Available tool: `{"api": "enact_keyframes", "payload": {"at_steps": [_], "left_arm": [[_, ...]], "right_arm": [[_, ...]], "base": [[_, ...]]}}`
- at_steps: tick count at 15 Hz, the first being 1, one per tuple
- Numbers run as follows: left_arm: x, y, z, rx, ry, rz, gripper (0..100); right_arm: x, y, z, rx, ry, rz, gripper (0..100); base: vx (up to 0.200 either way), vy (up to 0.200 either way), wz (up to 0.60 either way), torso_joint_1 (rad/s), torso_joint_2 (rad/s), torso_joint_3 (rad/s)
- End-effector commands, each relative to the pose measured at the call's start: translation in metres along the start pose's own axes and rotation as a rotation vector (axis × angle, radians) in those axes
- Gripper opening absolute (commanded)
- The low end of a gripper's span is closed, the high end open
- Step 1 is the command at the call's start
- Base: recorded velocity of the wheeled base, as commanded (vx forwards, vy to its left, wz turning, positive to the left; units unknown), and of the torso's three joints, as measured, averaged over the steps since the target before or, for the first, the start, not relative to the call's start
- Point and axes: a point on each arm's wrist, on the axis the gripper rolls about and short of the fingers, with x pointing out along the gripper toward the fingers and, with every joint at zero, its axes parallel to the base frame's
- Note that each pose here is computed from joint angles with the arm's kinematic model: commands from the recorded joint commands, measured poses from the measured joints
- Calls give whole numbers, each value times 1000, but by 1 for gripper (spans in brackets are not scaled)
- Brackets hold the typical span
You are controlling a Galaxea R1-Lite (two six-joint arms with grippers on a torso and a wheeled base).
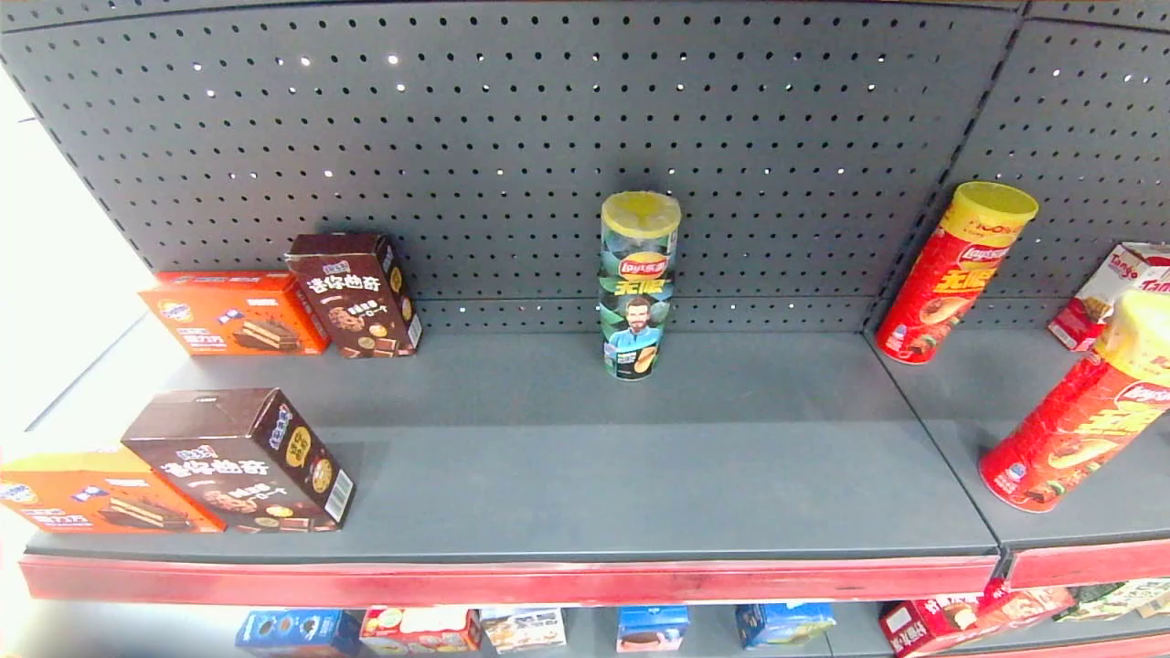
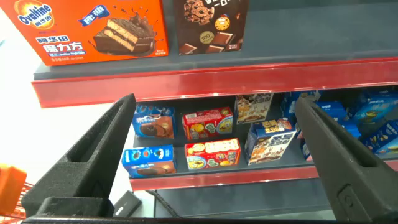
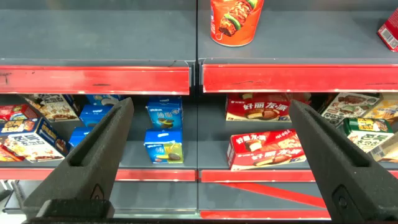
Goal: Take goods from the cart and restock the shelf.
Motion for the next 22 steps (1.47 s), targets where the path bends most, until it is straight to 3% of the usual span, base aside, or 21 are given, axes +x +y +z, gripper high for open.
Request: {"api": "enact_keyframes", "payload": {"at_steps": [1, 11, 22], "left_arm": [[0, 0, 0, 0, 2, 0, 100], [0, 0, 0, 0, 2, 0, 100], [0, 0, 0, 0, -1, -1, 100]], "right_arm": [[0, 0, 0, 0, 1, 1, 100], [0, 0, 0, 1, 1, 1, 100], [0, 0, 0, 3, 1, -2, 100]], "base": [[0, 0, 0, 0, 0, 0], [0, 0, 0, 0, 0, 0], [0, 0, 600, 2, 2, 3]]}}
